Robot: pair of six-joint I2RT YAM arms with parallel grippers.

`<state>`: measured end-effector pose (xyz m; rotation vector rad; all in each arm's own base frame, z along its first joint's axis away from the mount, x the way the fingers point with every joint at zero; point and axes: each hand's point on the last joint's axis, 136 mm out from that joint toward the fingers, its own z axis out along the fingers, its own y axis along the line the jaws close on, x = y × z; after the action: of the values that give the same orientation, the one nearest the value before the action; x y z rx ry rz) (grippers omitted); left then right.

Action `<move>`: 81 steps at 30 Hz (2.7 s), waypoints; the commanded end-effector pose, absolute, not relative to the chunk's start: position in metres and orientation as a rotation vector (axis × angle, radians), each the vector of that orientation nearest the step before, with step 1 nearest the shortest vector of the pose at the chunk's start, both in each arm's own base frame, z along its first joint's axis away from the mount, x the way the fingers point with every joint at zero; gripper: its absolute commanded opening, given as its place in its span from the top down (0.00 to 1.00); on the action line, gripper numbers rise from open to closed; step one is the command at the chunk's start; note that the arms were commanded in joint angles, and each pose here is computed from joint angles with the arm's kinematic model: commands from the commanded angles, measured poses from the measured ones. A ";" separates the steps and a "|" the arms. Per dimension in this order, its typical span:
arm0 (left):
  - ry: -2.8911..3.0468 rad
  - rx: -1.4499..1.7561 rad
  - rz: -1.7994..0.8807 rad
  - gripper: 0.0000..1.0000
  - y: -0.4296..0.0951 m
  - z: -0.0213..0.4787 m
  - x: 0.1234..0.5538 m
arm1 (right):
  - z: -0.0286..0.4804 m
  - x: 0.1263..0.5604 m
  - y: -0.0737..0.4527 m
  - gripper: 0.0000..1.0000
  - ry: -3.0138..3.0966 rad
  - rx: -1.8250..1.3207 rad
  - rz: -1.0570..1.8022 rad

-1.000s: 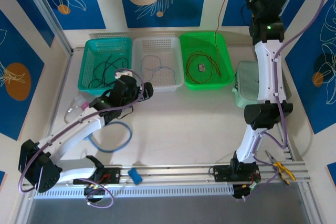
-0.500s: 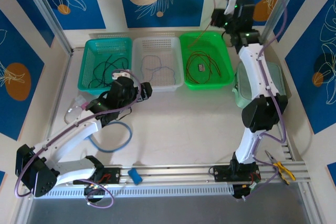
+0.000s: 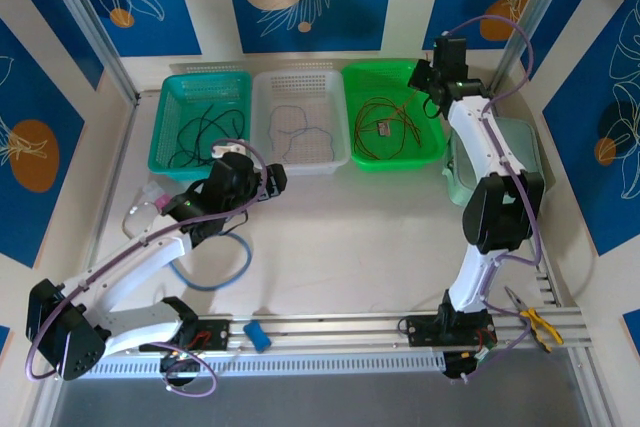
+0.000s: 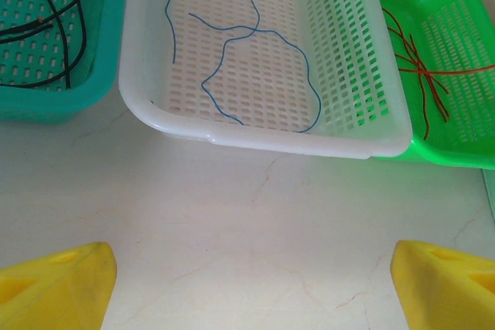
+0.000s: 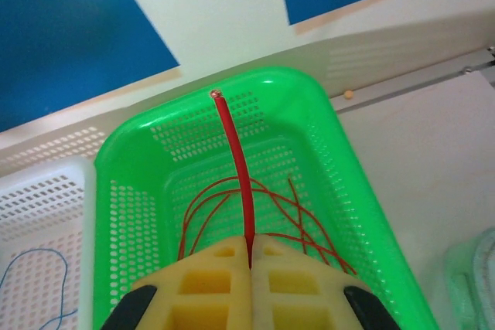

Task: Untangle the cables

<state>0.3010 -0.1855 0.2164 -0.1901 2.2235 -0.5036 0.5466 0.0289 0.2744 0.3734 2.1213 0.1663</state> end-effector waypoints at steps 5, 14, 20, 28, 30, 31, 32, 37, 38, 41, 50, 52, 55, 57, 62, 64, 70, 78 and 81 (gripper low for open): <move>2.244 -0.178 -0.479 0.08 -0.193 0.210 0.299 | 0.210 0.537 0.043 1.00 2.367 0.395 0.237; 2.253 -0.167 -0.464 0.07 -0.193 0.205 0.295 | 0.129 0.540 0.051 1.00 2.602 0.359 0.174; 2.254 -0.163 -0.453 0.06 -0.192 0.206 0.294 | 0.103 0.537 0.068 1.00 2.667 0.269 0.157; 2.257 -0.161 -0.448 0.05 -0.192 0.205 0.293 | 0.075 0.534 0.077 1.00 2.732 0.246 0.133; 2.258 -0.165 -0.447 0.05 -0.190 0.204 0.292 | 0.077 0.536 0.076 1.00 2.725 0.253 0.126; 2.259 -0.165 -0.447 0.04 -0.190 0.203 0.291 | 0.078 0.536 0.075 0.97 2.727 0.258 0.119; 2.259 -0.167 -0.450 0.04 -0.190 0.204 0.291 | 0.080 0.537 0.075 0.92 2.727 0.258 0.123; 2.259 -0.168 -0.446 0.03 -0.189 0.203 0.290 | 0.095 0.541 0.071 0.67 2.723 0.292 0.145; 2.256 -0.169 -0.447 0.03 -0.189 0.203 0.290 | 0.101 0.542 0.071 0.61 2.713 0.291 0.152; 2.252 -0.170 -0.446 0.03 -0.188 0.203 0.290 | 0.123 0.546 0.072 0.50 2.664 0.284 0.166; 2.248 -0.166 -0.428 0.00 -0.185 0.205 0.289 | 0.214 0.554 0.062 0.05 2.457 0.270 0.150; 2.246 -0.169 -0.426 0.00 -0.184 0.205 0.289 | 0.237 0.553 0.059 0.01 2.405 0.266 0.160; 2.244 -0.169 -0.424 0.00 -0.184 0.205 0.289 | 0.269 0.550 0.053 0.01 2.333 0.268 0.176; 2.246 -0.167 -0.426 0.01 -0.184 0.205 0.289 | 0.289 0.547 0.049 0.01 2.294 0.272 0.184; 2.230 -0.149 -0.398 0.01 -0.181 0.209 0.291 | 0.327 0.532 0.044 0.01 2.203 0.243 0.191; 2.202 -0.138 -0.369 0.01 -0.176 0.214 0.292 | 0.337 0.521 0.045 0.01 2.172 0.229 0.195; 2.039 -0.037 -0.347 0.01 -0.167 0.237 0.293 | 0.348 0.466 0.037 0.01 2.013 0.206 0.262; 1.894 0.070 -0.174 0.00 -0.148 0.238 0.298 | 0.269 0.389 0.008 0.01 1.879 0.171 0.130; 1.847 0.166 -0.087 0.01 -0.148 0.227 0.302 | 0.236 0.366 0.006 0.01 1.865 0.186 0.186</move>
<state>0.2951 -0.1503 0.2200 0.0708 1.9491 -0.1991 0.3689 0.0081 0.2308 0.2133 1.9910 0.1655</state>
